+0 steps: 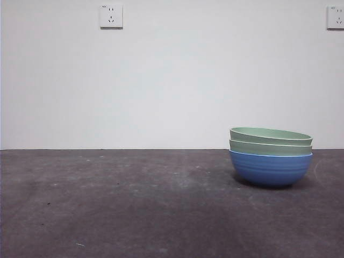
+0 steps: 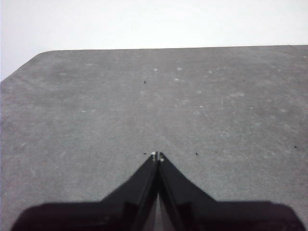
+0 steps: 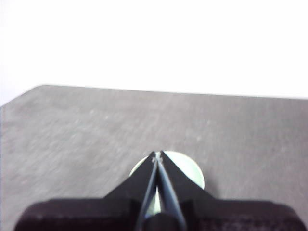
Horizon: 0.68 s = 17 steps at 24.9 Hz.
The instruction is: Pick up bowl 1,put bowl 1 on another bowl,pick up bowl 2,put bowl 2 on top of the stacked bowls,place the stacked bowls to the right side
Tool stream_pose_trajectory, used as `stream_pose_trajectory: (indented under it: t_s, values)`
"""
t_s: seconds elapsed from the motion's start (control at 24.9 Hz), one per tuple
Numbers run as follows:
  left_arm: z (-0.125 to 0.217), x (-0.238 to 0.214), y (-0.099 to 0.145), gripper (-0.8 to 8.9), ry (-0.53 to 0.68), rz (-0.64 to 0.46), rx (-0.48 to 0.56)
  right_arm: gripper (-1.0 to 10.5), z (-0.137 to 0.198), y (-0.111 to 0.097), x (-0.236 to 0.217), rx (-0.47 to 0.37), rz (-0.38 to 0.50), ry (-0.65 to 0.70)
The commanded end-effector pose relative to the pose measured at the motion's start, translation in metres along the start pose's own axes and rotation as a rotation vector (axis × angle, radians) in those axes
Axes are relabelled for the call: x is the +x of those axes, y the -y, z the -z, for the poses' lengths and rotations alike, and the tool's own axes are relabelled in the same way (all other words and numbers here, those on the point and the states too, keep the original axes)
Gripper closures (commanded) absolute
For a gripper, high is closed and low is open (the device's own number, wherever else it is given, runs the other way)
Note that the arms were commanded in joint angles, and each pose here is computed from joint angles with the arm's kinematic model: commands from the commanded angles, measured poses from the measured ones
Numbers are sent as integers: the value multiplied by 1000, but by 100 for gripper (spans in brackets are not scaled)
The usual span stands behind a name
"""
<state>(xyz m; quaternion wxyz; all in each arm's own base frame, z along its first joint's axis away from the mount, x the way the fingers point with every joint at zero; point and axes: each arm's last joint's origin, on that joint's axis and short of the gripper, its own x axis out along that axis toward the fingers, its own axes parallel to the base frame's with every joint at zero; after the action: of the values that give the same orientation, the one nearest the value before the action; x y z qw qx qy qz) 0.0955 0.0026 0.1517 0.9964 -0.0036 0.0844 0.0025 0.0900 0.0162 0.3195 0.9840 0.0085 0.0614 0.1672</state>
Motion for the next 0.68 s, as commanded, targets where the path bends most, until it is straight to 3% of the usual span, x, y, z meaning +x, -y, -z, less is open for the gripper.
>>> stream_pose_trajectory:
  t_s: [0.04,0.36,0.68]
  values:
    - [5,1,0,816,-10,-6,-7,945,31,2,7,19,2,62]
    - [5,1,0,816,-10,-6,-7,945,107,7,16,98,76,107]
    - [5,1,0,816,-10,-6,-7,945,145,9,20,127,104,78]
